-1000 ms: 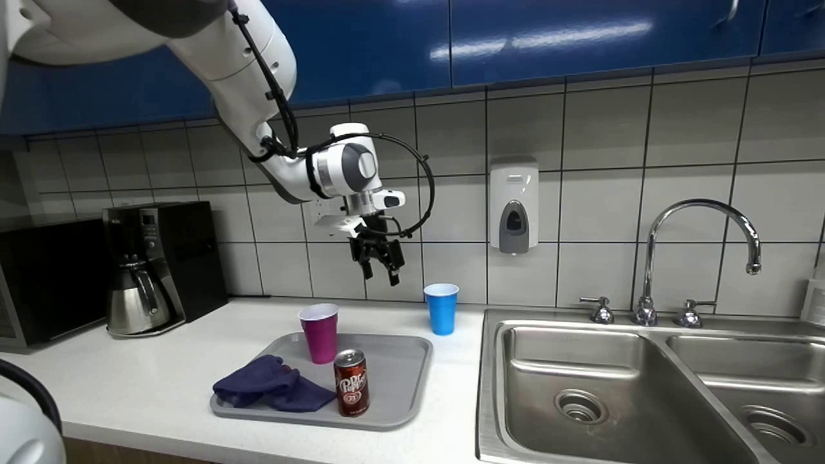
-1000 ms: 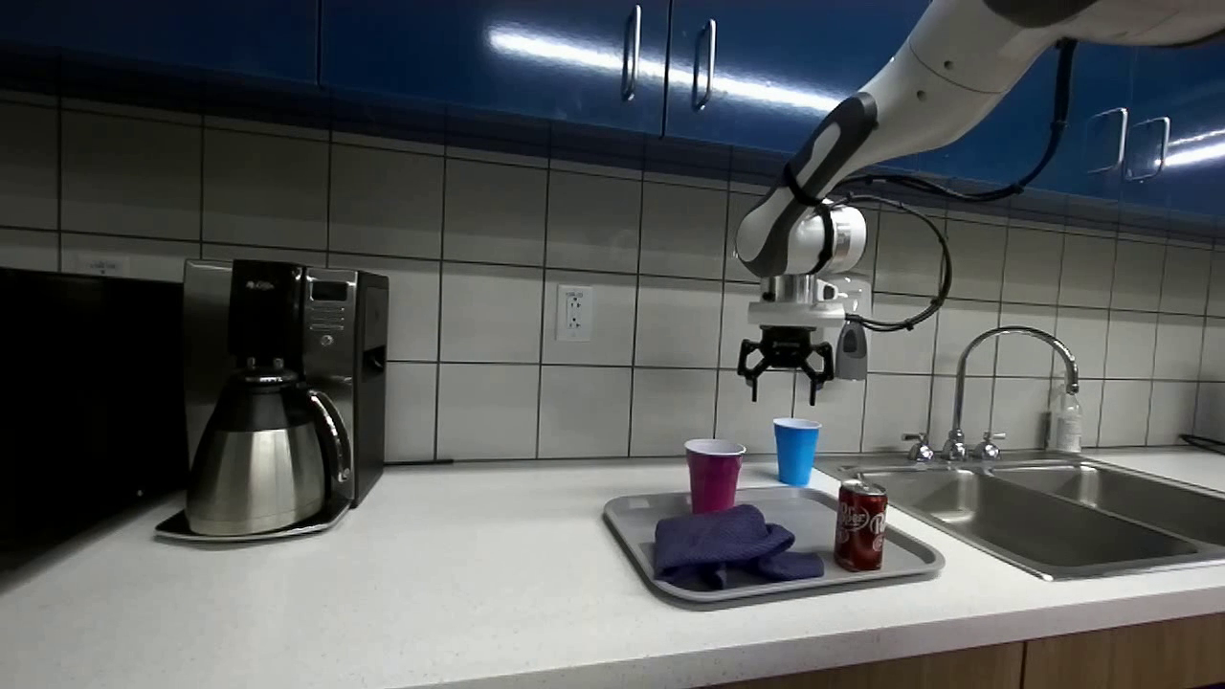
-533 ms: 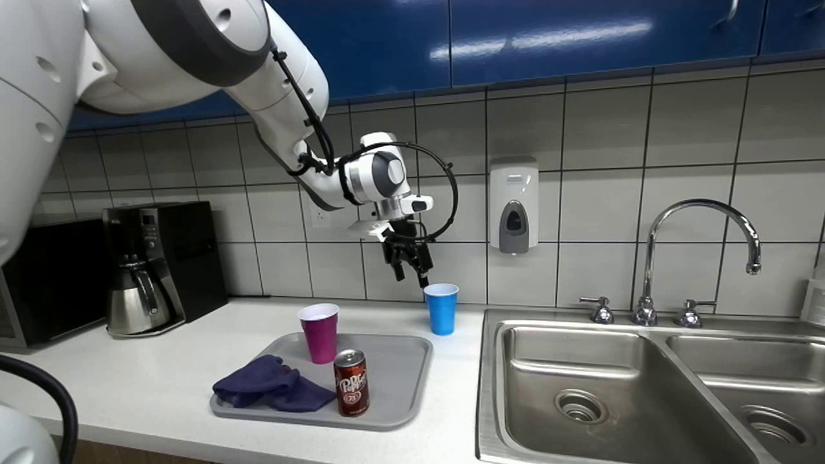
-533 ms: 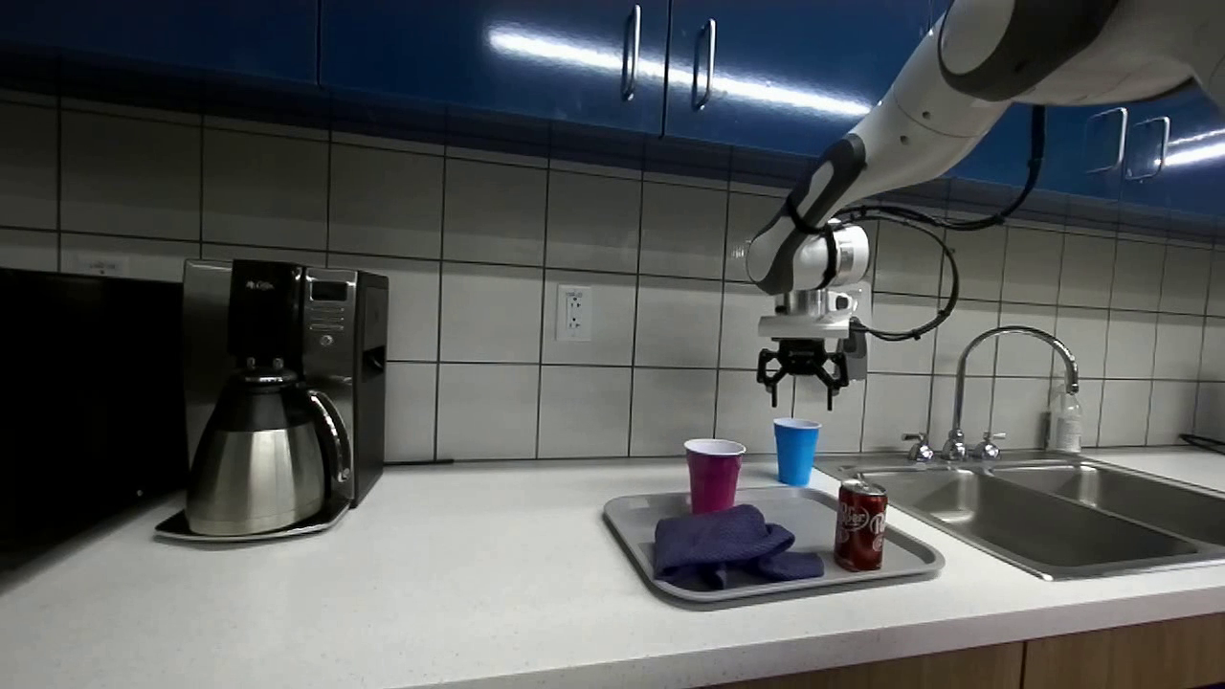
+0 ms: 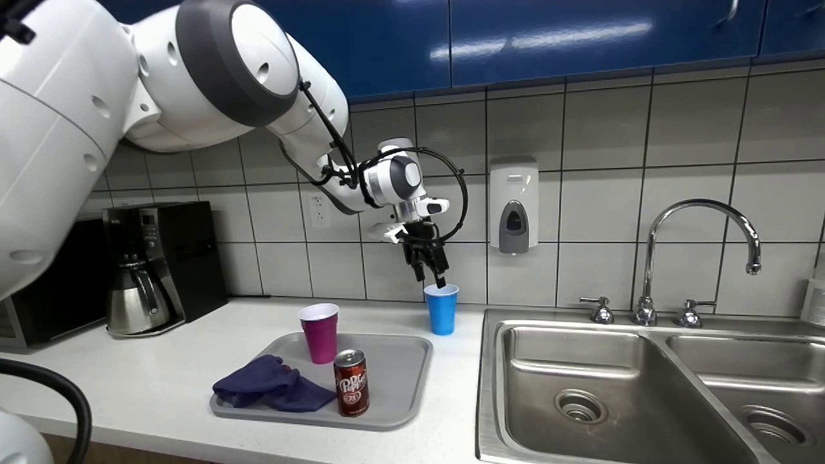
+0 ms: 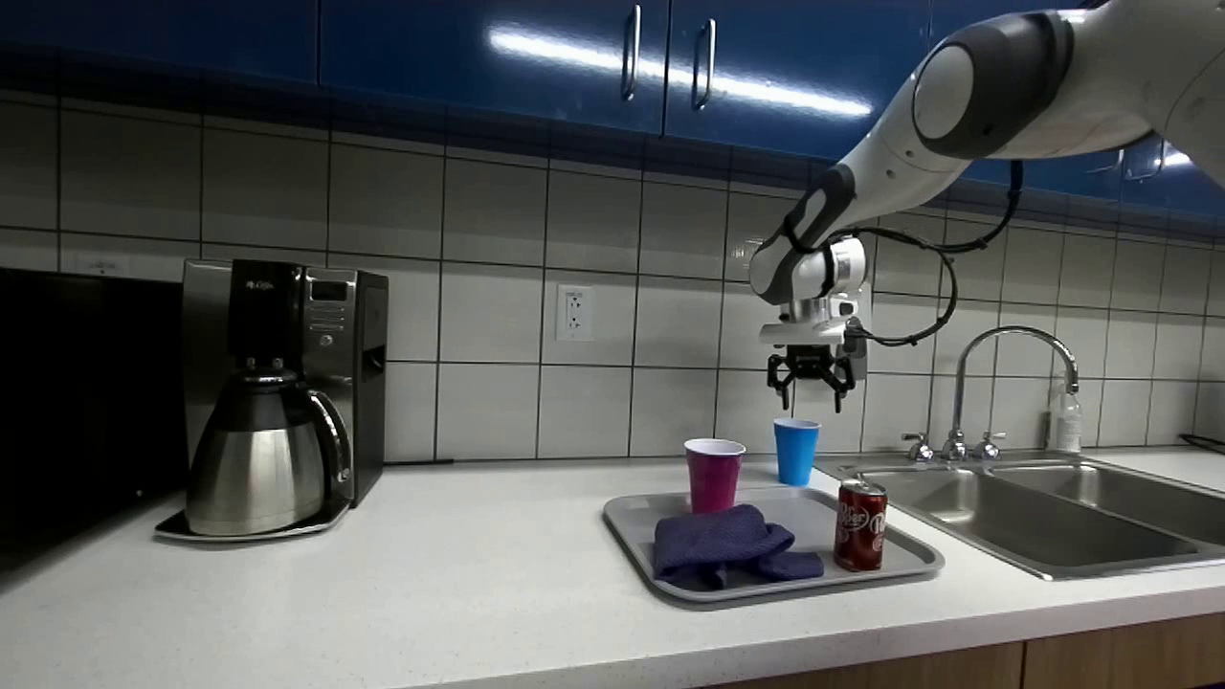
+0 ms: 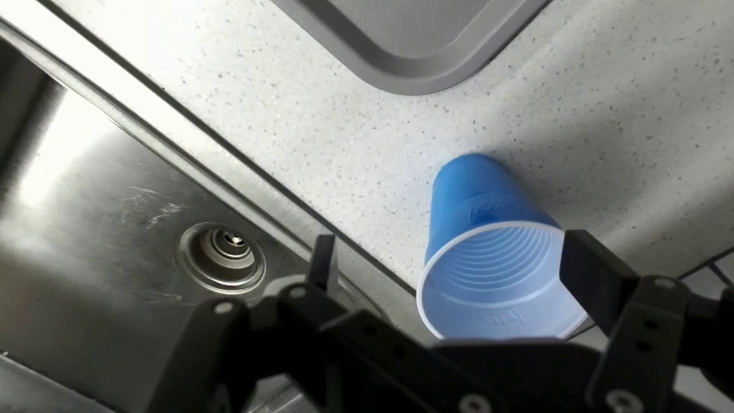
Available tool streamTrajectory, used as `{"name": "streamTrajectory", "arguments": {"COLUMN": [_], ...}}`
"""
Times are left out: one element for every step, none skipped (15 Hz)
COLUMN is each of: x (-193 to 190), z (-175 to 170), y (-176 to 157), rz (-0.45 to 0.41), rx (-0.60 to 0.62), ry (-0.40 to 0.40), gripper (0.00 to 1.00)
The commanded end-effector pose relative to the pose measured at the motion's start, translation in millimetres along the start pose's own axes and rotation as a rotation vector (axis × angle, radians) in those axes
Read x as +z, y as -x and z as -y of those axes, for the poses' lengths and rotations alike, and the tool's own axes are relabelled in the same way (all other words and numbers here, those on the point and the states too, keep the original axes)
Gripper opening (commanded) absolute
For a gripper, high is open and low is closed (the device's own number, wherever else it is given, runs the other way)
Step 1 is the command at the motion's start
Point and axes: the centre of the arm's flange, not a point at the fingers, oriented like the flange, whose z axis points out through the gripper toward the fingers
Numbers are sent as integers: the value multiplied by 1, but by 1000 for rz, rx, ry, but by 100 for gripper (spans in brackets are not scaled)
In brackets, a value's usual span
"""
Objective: Put the cups on the try
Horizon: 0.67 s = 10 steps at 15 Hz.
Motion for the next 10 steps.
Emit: {"name": "streamTrajectory", "arguments": {"x": [4,6,9,11,13,16,19,21,24,26], "z": [9,8,8,9,10,10,10,11,11,11], "y": [-27,-30,-31,-34,-36,-38,-39,-40,-41,-42], "rz": [23,24,13,1,-2,-8,-10,-12,-12,-13], "rx": [89,106,120,134,146,156,165,173,179,186], "ry": [30,35,40,45,47,50,54,57,60,61], "gripper": [100,100,100,100,100,100,100,100,100,100]}}
